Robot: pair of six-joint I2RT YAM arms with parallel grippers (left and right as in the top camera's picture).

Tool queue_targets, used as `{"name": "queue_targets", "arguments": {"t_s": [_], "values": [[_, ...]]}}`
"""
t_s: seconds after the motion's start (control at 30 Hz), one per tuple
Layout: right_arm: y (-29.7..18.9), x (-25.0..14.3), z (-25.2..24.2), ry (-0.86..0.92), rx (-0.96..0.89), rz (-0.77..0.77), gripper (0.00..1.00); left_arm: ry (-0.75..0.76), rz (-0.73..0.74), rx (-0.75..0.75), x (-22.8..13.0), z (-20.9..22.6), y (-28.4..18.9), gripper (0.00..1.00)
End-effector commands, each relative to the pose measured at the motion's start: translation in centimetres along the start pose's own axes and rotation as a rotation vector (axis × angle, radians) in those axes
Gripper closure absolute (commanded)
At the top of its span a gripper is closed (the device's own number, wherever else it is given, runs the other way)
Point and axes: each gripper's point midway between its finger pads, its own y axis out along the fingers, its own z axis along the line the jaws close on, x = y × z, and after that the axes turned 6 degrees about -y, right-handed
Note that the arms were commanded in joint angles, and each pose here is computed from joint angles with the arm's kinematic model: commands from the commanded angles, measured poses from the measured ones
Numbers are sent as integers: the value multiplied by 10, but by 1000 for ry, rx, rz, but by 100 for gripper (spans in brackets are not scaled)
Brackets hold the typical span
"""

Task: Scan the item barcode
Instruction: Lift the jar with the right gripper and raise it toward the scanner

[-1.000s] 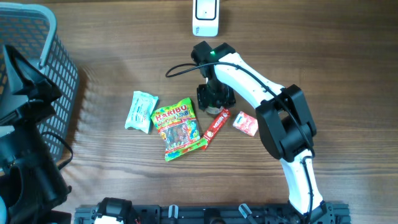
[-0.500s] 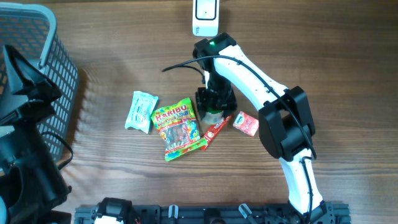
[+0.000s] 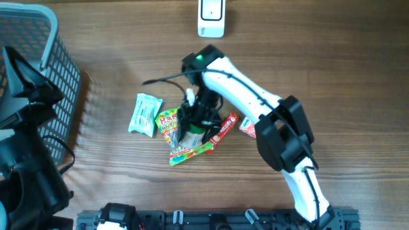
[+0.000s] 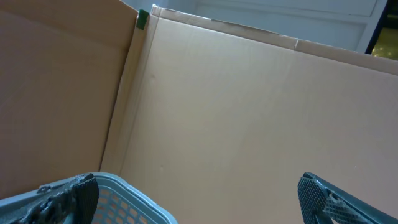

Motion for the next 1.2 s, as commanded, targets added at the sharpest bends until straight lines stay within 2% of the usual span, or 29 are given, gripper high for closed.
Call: {"name": "queue_targets", "arguments": {"t_s": [0.0,0.17,0.27,0.47,0.6,0.73,0.9,1.0,1.17], "values": [[10,-14,30,-34,51,35,52,4,-10,-17,5,-3,-1,0],[21,-20,33,-63,6,47,52,4,-10,-17,5,-3,-2,0],[25,-9,28,-74,-59,-6,52,4,-10,-17,5,-3,-2,0],[20,46,60,-232,32,-222,51,4,-10,-16,5,-2,-2,0],[3,79,70,-255,69,-360,51,6,-7,-16,5,-2,-2,0],[-24,120,69,-312,31,-554,51,6,-7,-15,4,-2,-2,0],[-83,176,32,-245,-195,-882,53,7,-7,-15,4,-2,-2,0],[-121,197,12,-190,-265,-1031,54,9,-4,-15,4,-2,-2,0],[-184,221,-12,-115,-274,-1241,54,10,-3,-14,3,-2,-2,0]]}}
